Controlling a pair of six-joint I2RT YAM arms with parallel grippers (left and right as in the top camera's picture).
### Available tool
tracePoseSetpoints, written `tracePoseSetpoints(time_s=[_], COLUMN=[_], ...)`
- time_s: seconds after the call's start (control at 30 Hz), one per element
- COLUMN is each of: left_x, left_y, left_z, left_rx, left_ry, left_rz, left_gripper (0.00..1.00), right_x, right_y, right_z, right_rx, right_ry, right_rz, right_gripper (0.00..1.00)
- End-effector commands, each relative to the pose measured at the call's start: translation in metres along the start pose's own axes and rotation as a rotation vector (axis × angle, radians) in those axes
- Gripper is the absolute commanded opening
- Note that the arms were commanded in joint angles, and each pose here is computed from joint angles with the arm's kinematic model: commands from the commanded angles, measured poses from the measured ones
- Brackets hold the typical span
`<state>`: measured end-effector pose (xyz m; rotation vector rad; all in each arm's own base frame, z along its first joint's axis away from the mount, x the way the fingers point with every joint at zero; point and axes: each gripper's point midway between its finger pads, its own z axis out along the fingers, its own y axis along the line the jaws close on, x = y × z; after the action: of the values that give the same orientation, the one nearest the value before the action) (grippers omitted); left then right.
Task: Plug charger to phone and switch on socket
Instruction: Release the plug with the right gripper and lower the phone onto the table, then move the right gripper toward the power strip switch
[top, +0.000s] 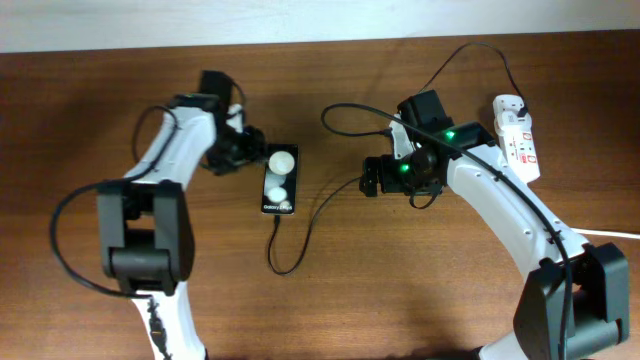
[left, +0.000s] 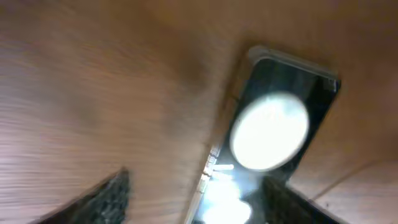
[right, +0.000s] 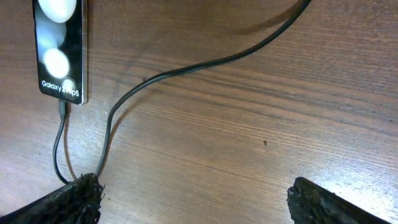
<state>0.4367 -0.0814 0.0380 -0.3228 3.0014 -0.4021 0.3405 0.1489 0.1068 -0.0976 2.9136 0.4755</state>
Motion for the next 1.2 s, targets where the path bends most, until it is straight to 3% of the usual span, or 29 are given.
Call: tracePoseSetpoints(time_s=[0.0,0.13,0.17,0.23,0.27,0.3,0.4,0.43,0.47,0.5,0.53,0.57,0.73,0.83,1.17], left_x=[-0.022,-0.029,-0.029,-0.029,-0.029,-0.029,-0.029,-0.029,-0.029,-0.029,-0.029,-0.029,-0.029,-0.029,-0.029], left_y=[0.025,0.048,0.049,0.049,0.049,0.049,0.049,0.049,0.049,0.049,0.049,0.049,0.049,0.049,0.049], left_z=[-0.017,-0.023,-0.023,-0.023,-0.023,-0.023,-0.023,-0.023,-0.023,-0.023,-0.023,-0.023,-0.023,-0.023,-0.023], left_rx=[0.057,0.052,0.052,0.052,0.052,0.052,0.052,0.052,0.052,0.052,0.052,0.052,0.052,0.052,0.052], left_ry=[-0.029,-0.044,-0.045,-0.045,-0.045,-0.045,-0.045,-0.045,-0.045,-0.045,-0.045,-0.045,-0.045,-0.045,-0.045], left_rz=[-0.082,-0.136,-0.137,-0.138,-0.138,-0.138,-0.138,-0.138,-0.138,-0.138,-0.138,-0.138,-0.138,-0.138,-0.138], left_gripper=[0.99,0.99,0.99,0.99,0.99,0.99,0.99,0.99,0.99,0.99,0.99,0.99,0.99,0.99,0.99], right_x=[-0.003,-0.006,-0.013,-0.027,-0.039,-0.049,-0.077,-0.084,-0.088,-0.092,-0.094,-0.093,-0.066,-0.050,-0.040], right_y=[-0.002,-0.002,0.000,-0.004,-0.015,-0.028,-0.066,-0.084,-0.094,-0.111,-0.142,-0.165,-0.286,-0.328,-0.375], right_z=[-0.005,-0.005,-0.005,-0.018,-0.043,-0.071,-0.159,-0.187,-0.198,-0.209,-0.221,-0.225,-0.208,-0.178,-0.037], right_rx=[0.007,0.009,-0.003,0.036,0.116,0.197,0.371,0.394,0.401,0.414,0.450,0.480,0.588,0.596,0.447], right_ry=[-0.017,-0.030,-0.057,-0.102,-0.134,-0.172,-0.322,-0.378,-0.404,-0.437,-0.472,-0.480,-0.369,-0.267,-0.012], right_rz=[-0.001,0.003,-0.004,0.047,0.075,0.095,0.181,0.233,0.262,0.304,0.375,0.425,0.683,0.769,0.833], right_gripper=[0.99,0.99,0.88,0.50,0.39,0.32,0.24,0.25,0.43,0.70,0.89,0.99,0.99,0.99,0.99])
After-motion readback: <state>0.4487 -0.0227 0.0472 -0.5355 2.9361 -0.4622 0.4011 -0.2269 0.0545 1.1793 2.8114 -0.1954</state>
